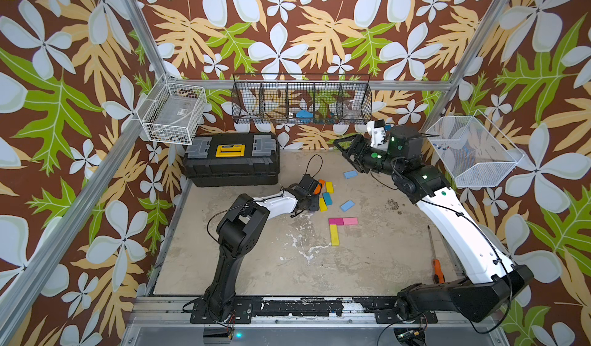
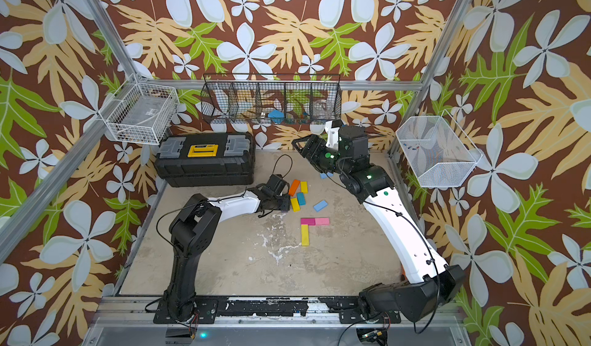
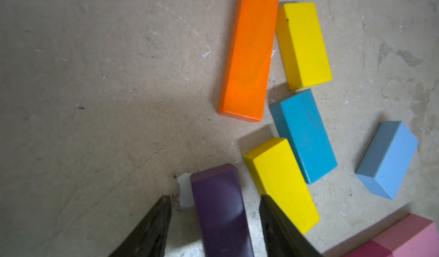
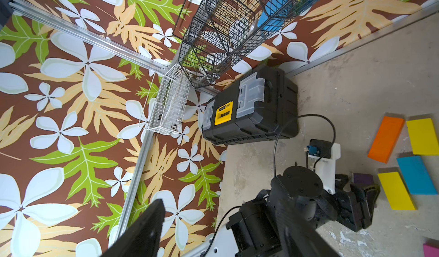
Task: Assemble the letter c with building blocks
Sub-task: Pick up the building block from the center of the board, then place the building block at the center of the board.
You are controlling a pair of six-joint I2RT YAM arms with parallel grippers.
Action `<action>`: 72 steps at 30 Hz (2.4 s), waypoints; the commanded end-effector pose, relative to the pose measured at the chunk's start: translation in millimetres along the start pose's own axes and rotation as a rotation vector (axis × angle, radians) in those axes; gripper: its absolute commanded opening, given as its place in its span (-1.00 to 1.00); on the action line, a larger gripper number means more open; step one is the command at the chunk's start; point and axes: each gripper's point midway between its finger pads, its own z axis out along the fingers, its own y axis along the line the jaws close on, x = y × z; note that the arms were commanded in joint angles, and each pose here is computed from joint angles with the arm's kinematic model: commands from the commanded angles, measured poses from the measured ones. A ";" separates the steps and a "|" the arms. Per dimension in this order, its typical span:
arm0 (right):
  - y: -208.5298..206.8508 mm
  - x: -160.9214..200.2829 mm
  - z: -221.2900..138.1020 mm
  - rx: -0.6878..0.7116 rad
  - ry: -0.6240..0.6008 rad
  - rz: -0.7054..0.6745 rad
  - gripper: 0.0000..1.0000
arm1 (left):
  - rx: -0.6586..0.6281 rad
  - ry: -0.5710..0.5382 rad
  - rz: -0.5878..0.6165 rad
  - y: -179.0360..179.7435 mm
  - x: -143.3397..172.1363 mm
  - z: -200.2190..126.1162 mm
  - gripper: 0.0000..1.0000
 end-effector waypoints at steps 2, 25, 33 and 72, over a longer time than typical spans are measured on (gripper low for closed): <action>-4.1 -6.2 0.4 0.002 -0.003 0.016 0.51 | 0.010 0.028 0.000 -4.2 6.3 1.5 0.09; -167.5 62.6 -45.1 0.418 0.015 0.066 0.50 | -0.079 -0.024 0.144 2.9 -2.0 -35.5 -1.00; -221.4 100.9 -67.4 0.535 0.034 0.044 0.49 | 0.133 -0.035 0.294 -32.5 10.0 -102.8 -1.00; -361.6 157.2 -141.6 0.825 0.035 0.227 0.50 | 0.382 0.112 0.876 -168.3 188.5 -98.4 -1.00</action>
